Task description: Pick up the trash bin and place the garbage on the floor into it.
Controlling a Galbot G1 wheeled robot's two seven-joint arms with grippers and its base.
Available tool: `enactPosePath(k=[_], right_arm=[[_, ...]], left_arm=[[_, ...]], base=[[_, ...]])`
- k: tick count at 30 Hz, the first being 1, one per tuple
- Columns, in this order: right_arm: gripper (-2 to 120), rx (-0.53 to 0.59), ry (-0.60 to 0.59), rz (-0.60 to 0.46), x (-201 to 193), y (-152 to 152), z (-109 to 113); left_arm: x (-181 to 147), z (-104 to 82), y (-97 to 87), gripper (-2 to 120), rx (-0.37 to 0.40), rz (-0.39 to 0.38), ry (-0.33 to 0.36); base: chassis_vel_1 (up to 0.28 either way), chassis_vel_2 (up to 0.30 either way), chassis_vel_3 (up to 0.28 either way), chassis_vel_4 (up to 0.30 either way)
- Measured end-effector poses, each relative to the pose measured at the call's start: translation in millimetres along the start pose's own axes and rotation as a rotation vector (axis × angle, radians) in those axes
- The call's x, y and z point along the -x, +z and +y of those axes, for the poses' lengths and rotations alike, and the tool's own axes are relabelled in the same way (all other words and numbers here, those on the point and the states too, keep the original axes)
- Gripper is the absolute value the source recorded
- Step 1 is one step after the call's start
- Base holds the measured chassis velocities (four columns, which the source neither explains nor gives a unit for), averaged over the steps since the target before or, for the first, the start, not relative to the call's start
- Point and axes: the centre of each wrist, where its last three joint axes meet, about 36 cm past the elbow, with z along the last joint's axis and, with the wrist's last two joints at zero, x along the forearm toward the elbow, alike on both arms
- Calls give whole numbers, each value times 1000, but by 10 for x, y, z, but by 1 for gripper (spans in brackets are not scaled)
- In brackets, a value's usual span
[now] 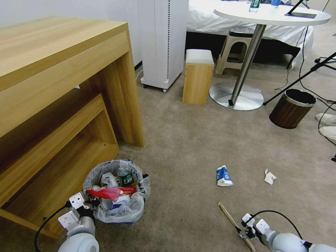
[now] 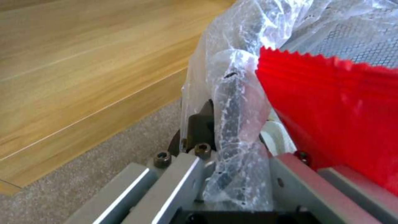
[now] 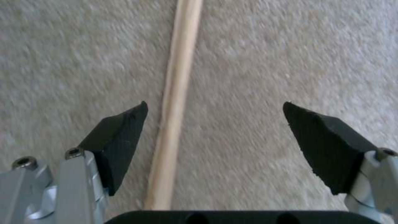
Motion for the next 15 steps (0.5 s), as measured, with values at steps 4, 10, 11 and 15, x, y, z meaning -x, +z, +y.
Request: enactPosePath(k=[4, 10, 11, 15], right_arm=[[86, -5, -1, -17, 61, 4, 49], [85, -8, -3, -23, 76, 8, 79], [84, -8, -1, -27, 73, 13, 83], [80, -15, 7, -30, 63, 35, 62]], left_arm=[[-14, 13, -4, 1, 4, 0, -1], [-18, 19, -6, 1, 4, 0, -3], [-16, 18, -8, 1, 4, -1, -2], [-13, 2, -11, 1, 1, -2, 1]], base=[[0, 0, 0, 0], [0, 0, 0, 0], [0, 0, 0, 0], [0, 0, 0, 0]])
